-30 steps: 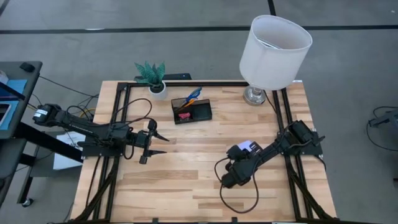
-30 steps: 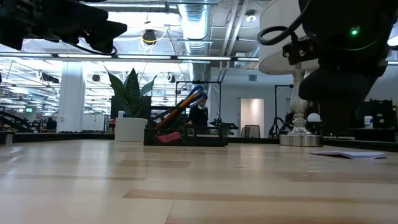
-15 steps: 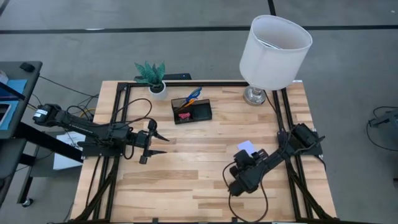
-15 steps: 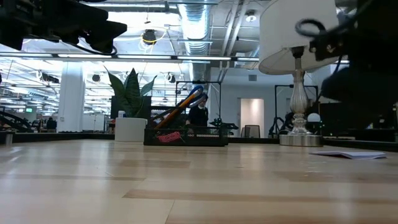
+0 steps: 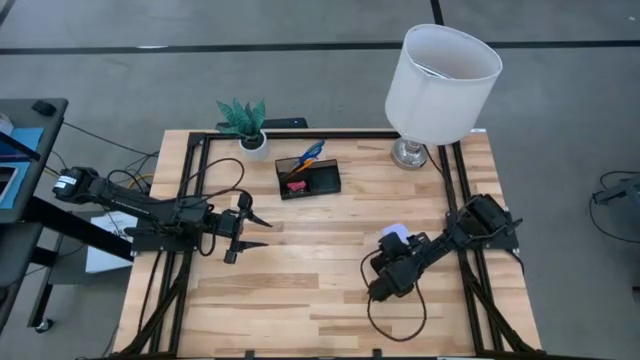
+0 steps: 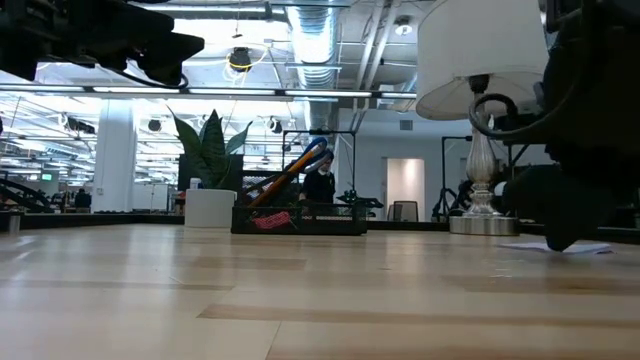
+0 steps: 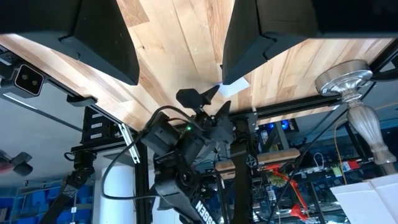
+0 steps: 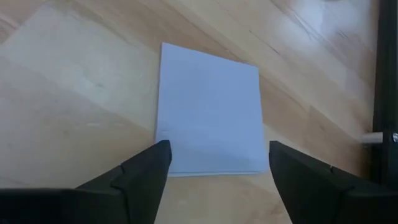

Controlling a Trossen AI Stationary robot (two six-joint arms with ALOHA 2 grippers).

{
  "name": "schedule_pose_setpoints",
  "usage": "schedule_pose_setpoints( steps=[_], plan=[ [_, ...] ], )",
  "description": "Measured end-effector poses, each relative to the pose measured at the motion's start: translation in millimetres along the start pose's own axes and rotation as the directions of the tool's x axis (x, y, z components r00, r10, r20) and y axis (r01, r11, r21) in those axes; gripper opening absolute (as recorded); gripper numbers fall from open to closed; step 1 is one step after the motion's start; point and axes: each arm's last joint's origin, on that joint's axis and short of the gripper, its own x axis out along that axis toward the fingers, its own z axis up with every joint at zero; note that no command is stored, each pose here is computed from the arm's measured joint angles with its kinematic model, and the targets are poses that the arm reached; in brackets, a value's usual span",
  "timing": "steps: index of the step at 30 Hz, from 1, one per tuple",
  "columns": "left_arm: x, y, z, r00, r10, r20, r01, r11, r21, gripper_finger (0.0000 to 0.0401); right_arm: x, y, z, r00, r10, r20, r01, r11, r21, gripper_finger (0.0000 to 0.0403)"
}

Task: Pick and place office supplies into organizer
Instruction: Put the purple sticky note into the black desk organizer

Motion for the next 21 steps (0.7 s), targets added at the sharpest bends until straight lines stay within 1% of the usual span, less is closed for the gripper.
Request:
schedule_pose_setpoints(
  steps=[5,9,12,15,19,21],
  plan=[
    [0.0,0.0,-0.1,1.0,0.0,0.0,0.0,1.0,0.0,0.0223,7.8,-0.8,3.0,1.0,-0.003,-0.03,0.002,1.0,-0.031,0.027],
    [0.0,0.0,0.2,1.0,0.001,0.002,-0.001,1.0,-0.009,0.0223,0.3,-3.3,9.2,0.998,0.048,-0.052,-0.049,0.999,-0.017,0.027],
    [0.0,0.1,0.4,1.0,0.001,0.004,-0.001,1.0,-0.01,0.0223,-16.0,-9.0,16.1,0.987,0.157,-0.029,-0.156,0.987,0.046,0.027],
    [0.0,0.1,0.4,1.0,0.001,0.004,-0.001,1.0,-0.01,0.0223,-36.9,-26.3,23.8,0.968,0.249,0.038,-0.251,0.965,0.075,0.027],
    [0.0,-0.6,0.5,1.0,-0.023,0.008,0.023,1.0,-0.014,0.0223,-61.1,-52.2,34.3,0.925,0.353,0.143,-0.367,0.926,0.086,0.027],
    [0.0,-1.2,0.6,0.999,-0.042,0.01,0.042,0.999,-0.014,0.0223,-70.0,-64.4,39.0,0.904,0.397,0.157,-0.412,0.907,0.082,0.027]
  ],
)
